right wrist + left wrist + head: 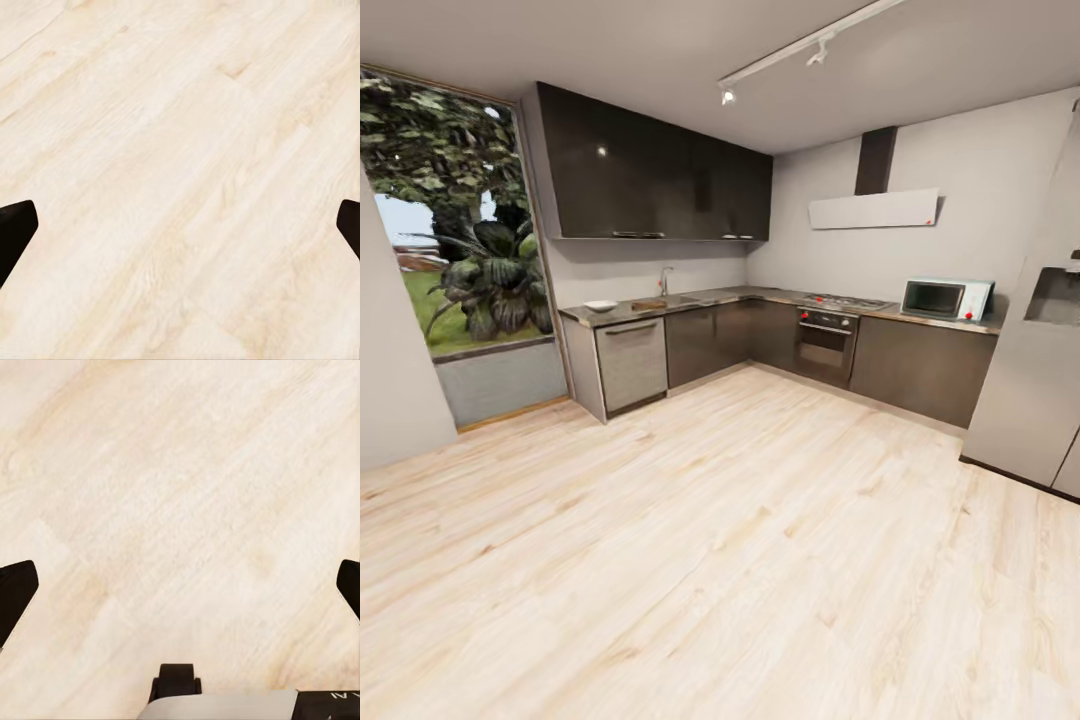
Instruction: In the kitchen, take the Vidalia onion out of the sink, dice it on the chopping board with the paring knife, put the diced onion into the bowl on the countertop, then place both the paring knife and the chopping board into the sink.
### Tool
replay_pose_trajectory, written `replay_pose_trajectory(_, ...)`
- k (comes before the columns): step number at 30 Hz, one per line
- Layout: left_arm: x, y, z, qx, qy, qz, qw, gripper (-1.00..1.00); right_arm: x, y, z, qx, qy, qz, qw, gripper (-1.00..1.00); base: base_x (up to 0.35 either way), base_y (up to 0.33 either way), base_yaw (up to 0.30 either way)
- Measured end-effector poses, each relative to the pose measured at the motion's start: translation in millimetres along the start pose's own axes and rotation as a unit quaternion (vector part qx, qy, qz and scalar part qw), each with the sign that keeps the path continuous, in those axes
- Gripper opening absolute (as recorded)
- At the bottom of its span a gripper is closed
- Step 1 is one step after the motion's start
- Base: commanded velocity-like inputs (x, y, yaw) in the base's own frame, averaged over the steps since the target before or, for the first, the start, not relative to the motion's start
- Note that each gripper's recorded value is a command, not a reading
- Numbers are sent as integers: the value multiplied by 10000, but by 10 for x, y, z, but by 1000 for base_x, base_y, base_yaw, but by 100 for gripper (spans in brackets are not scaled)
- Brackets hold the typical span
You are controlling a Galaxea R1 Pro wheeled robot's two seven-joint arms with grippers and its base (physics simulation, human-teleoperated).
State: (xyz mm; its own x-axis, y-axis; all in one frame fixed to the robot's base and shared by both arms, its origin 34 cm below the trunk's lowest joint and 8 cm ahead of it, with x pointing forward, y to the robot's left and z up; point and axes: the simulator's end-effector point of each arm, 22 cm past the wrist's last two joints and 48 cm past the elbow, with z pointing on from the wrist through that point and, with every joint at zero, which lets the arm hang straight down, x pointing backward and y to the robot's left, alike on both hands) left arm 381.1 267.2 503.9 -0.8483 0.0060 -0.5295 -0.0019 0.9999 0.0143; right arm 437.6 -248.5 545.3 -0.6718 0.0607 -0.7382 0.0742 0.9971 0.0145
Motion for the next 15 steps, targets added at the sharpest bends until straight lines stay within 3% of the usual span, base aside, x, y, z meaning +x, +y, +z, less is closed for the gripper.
replay_pose_trajectory(15,-2,1,0,-1,-2,-2,10000,100,2,0,0,0,4,0,10000,100,345,0,-1)
